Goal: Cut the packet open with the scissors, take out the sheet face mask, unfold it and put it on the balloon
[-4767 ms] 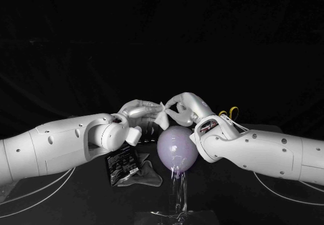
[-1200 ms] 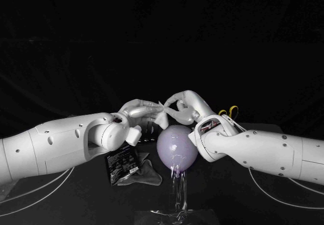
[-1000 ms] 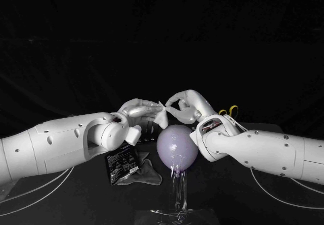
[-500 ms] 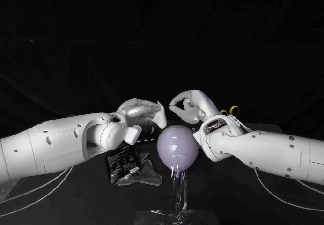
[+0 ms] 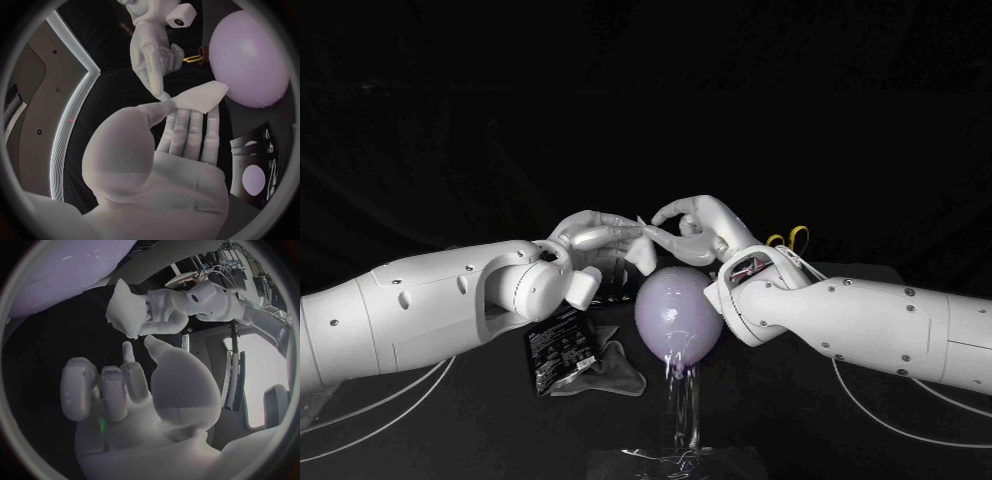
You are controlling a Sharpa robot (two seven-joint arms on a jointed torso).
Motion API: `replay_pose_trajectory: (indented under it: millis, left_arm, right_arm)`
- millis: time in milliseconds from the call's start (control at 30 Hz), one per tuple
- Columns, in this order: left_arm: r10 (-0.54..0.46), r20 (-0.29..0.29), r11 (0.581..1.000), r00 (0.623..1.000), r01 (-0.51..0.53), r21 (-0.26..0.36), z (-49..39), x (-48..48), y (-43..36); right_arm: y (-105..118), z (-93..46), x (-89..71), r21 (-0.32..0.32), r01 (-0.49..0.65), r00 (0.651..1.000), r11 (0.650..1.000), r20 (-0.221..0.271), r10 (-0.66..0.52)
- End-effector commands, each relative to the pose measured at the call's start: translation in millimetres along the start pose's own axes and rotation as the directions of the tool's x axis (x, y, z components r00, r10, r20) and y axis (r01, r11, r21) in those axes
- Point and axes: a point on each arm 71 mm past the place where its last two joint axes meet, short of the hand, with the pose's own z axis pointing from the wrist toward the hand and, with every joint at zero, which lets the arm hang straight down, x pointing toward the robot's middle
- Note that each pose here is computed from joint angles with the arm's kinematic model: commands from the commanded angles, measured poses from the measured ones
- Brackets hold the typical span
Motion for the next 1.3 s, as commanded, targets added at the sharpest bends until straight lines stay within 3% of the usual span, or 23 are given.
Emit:
replay_pose_trajectory:
  millis: [33,633,1300]
  left_arm:
    - [0.003,-0.008,1.000,1.000,-0.003,0.019,0.5,2.3,-2.7]
    - [0.002,-0.013,1.000,1.000,-0.002,0.022,0.3,3.0,-2.9]
    - [-0.001,-0.033,1.000,0.999,0.002,0.021,0.5,6.7,-3.0]
  right_arm:
    - [0.0,2.0,5.0,0.006,0.002,0.999,1.000,-0.052,-0.001]
    - [-1.1,4.9,8.1,0.021,0.008,0.998,1.000,-0.068,-0.007]
    - [3.0,6.3,11.4,-0.008,0.006,0.997,1.000,-0.080,-0.006]
